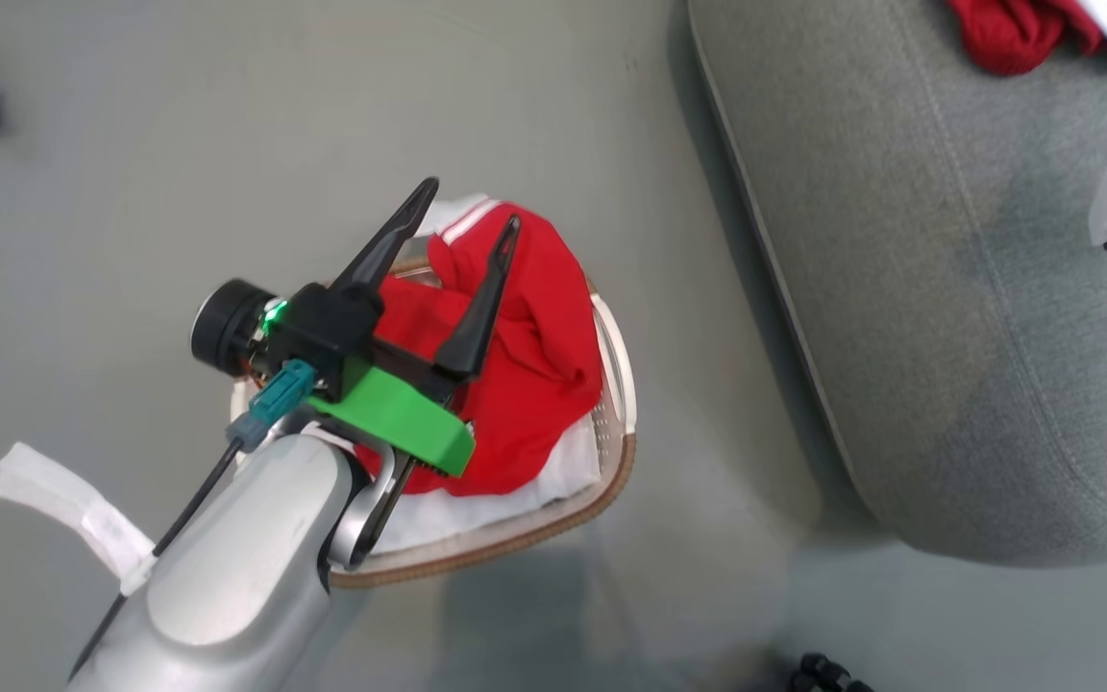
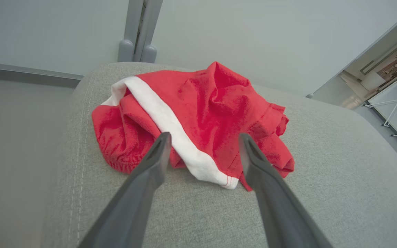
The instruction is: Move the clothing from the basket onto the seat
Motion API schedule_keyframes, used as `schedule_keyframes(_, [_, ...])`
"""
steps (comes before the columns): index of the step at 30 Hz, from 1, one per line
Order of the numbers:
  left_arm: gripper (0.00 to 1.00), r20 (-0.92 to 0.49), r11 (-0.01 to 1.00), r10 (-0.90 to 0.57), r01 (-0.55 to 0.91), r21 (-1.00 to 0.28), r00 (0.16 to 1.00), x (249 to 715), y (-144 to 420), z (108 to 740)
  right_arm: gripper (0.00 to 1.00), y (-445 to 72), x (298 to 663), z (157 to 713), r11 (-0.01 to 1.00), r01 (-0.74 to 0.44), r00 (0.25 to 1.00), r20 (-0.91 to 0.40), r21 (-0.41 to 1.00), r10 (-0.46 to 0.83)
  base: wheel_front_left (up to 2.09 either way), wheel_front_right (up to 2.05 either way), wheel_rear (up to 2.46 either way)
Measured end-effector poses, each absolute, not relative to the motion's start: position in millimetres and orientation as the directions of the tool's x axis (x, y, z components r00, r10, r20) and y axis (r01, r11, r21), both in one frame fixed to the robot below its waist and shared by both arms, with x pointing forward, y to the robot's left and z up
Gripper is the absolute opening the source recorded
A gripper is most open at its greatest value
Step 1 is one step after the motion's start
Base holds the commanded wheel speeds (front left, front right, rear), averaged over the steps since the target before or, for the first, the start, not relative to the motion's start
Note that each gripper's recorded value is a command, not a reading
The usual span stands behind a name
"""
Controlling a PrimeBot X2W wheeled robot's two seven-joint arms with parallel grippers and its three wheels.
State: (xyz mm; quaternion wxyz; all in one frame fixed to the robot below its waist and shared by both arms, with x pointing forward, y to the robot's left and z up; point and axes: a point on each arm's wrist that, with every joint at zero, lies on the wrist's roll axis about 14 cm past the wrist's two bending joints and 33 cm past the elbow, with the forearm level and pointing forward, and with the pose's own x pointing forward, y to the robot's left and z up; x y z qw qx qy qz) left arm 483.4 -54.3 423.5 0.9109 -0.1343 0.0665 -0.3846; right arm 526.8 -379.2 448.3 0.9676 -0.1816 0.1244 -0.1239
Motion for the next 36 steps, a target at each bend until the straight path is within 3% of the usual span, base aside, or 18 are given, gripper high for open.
schedule_keyframes(7, [1.00, -0.045, 0.778, -0.593, 0.557, -0.289, 0.804, 478.4, -10.8, 439.0, 1.00, -344.4, 522.0, 489.7, 0.942, 0.179, 0.974, -0.088, -0.283, -0.211, 0.00, 0.00, 0.00])
schedule_keyframes(17, [1.00, -0.078, 0.908, -0.336, 0.301, -0.291, 0.939, 441.9, 73.5, 452.2, 1.00, -264.5, 484.3, 494.4, 0.991, 0.074, 0.996, -0.032, -0.114, -0.078, 0.00, 0.00, 0.00])
schedule_keyframes(27, [1.00, -0.105, 0.952, -0.120, 0.084, -0.294, 0.987, 385.1, 140.9, 450.5, 1.00, -187.4, 430.0, 486.2, 0.998, -0.055, 0.998, -0.005, 0.013, 0.055, 0.00, 0.00, 0.00])
schedule_keyframes(36, [1.00, -0.086, 0.957, -0.070, 0.042, -0.286, 0.994, 350.4, 158.0, 455.4, 1.00, -156.4, 389.1, 490.0, 0.985, -0.124, 0.992, 0.027, 0.118, 0.122, 0.00, 0.00, 0.00])
